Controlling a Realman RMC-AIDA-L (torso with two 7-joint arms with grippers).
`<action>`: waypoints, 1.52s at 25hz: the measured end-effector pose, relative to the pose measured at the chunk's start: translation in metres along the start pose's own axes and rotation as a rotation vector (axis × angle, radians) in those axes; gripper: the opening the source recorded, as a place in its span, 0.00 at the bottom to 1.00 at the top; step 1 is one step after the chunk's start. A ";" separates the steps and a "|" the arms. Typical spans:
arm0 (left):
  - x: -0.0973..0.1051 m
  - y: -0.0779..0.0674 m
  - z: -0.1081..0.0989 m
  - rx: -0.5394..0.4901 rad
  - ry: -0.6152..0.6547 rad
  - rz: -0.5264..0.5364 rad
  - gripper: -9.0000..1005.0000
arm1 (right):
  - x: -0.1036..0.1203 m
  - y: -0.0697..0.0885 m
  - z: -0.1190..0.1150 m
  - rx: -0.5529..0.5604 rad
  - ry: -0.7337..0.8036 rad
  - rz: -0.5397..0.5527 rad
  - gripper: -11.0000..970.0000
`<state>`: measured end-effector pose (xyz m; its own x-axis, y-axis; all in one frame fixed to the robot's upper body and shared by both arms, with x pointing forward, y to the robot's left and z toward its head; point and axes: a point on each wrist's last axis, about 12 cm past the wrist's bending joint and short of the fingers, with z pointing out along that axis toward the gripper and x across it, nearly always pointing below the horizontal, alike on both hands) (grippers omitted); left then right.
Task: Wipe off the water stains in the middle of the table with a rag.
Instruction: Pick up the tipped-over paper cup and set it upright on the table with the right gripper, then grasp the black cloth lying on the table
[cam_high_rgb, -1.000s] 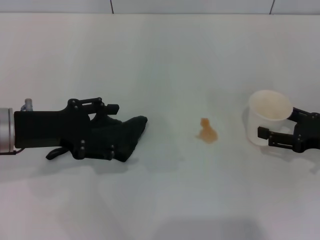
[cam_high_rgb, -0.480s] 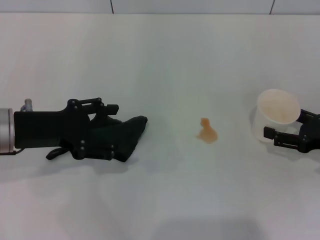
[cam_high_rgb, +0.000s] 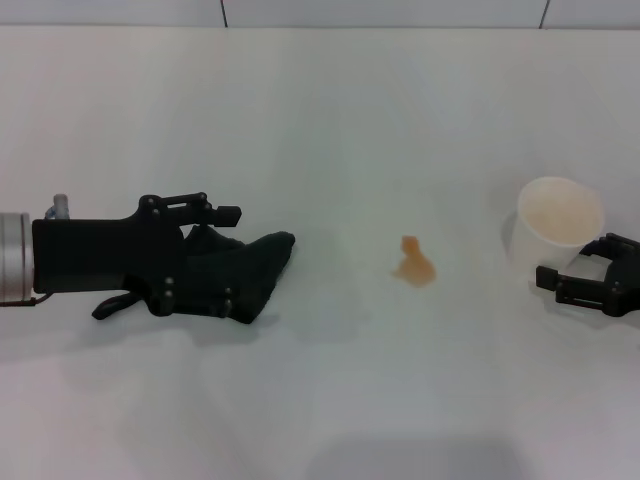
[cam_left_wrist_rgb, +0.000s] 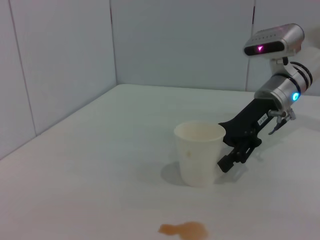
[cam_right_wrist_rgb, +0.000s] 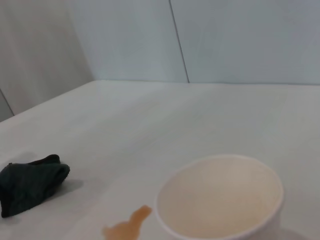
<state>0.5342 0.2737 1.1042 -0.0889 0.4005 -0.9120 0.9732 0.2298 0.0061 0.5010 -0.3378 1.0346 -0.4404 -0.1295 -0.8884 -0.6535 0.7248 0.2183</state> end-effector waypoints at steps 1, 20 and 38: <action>0.000 0.000 0.000 0.000 0.000 0.001 0.86 | 0.001 0.000 0.000 0.001 0.002 0.003 0.88; 0.000 0.002 -0.002 -0.008 0.002 0.000 0.86 | 0.013 0.019 -0.033 -0.089 -0.052 0.021 0.88; -0.001 0.004 0.000 -0.031 -0.003 0.001 0.86 | -0.040 0.034 -0.058 -0.267 -0.234 -0.126 0.87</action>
<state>0.5379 0.2742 1.1047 -0.0876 0.3982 -0.9131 0.9662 0.2569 0.0194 0.4607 -0.3473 1.1004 -0.2142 -0.0263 -0.9764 -0.8446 0.5071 0.1716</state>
